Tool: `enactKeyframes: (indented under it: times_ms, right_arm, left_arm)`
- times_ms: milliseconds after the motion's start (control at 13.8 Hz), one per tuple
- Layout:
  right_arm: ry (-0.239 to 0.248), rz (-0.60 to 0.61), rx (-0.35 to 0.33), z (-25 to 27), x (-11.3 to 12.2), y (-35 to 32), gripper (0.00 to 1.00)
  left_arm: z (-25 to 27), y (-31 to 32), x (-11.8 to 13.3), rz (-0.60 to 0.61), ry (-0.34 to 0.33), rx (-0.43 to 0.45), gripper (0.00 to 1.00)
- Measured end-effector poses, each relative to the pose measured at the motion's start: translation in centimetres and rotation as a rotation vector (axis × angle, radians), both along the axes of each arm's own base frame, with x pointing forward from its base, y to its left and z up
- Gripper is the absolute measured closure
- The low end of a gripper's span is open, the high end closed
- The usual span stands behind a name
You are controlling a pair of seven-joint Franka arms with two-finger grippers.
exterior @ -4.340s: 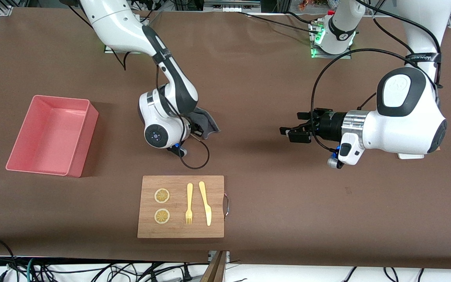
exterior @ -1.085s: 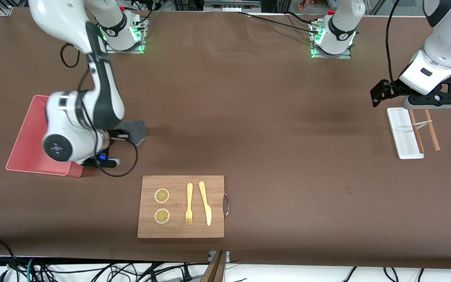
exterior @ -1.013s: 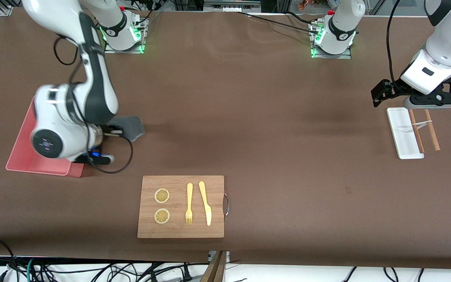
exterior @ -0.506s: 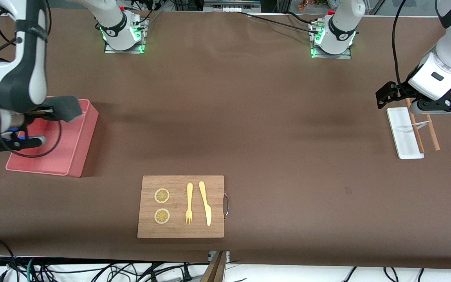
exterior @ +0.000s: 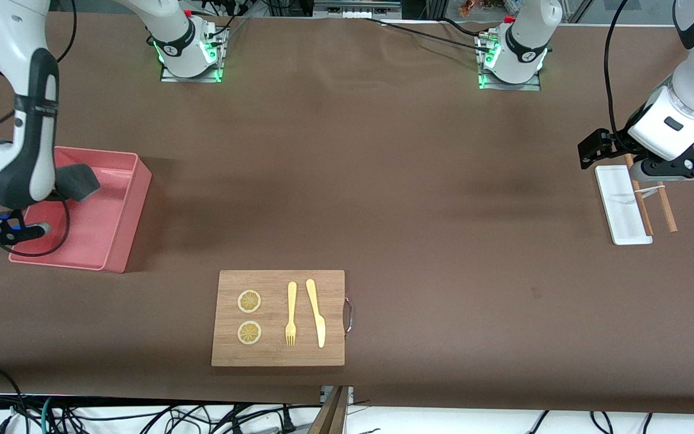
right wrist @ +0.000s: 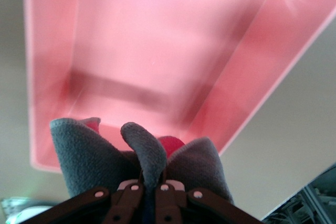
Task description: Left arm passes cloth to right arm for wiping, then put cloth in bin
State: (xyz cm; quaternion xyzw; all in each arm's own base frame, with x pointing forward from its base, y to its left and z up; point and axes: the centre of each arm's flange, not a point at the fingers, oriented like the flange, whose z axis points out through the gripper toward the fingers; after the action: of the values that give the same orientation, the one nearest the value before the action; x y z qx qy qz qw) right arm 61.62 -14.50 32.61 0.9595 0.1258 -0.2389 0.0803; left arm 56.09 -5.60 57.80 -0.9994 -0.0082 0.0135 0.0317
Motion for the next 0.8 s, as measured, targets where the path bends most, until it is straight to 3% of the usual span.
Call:
enactKeyframes:
  times_ms: [289, 362, 796]
  right_arm:
    - [-0.035, -0.011, 0.059, -3.2, -0.2, 1.3, 0.96]
    - [-0.051, -0.019, 0.077, -3.4, -0.1, 1.6, 0.91]
    - [-0.074, -0.033, 0.105, -1.8, 0.8, 2.1, 0.31]
  left_arm:
    - [-0.2, 0.0, 0.1, 0.000, 0.005, 0.000, 0.00]
    - [-0.3, 0.0, 0.2, 0.001, 0.007, 0.000, 0.00]
    - [-0.2, 1.8, 0.3, 0.032, 0.013, 0.001, 0.00]
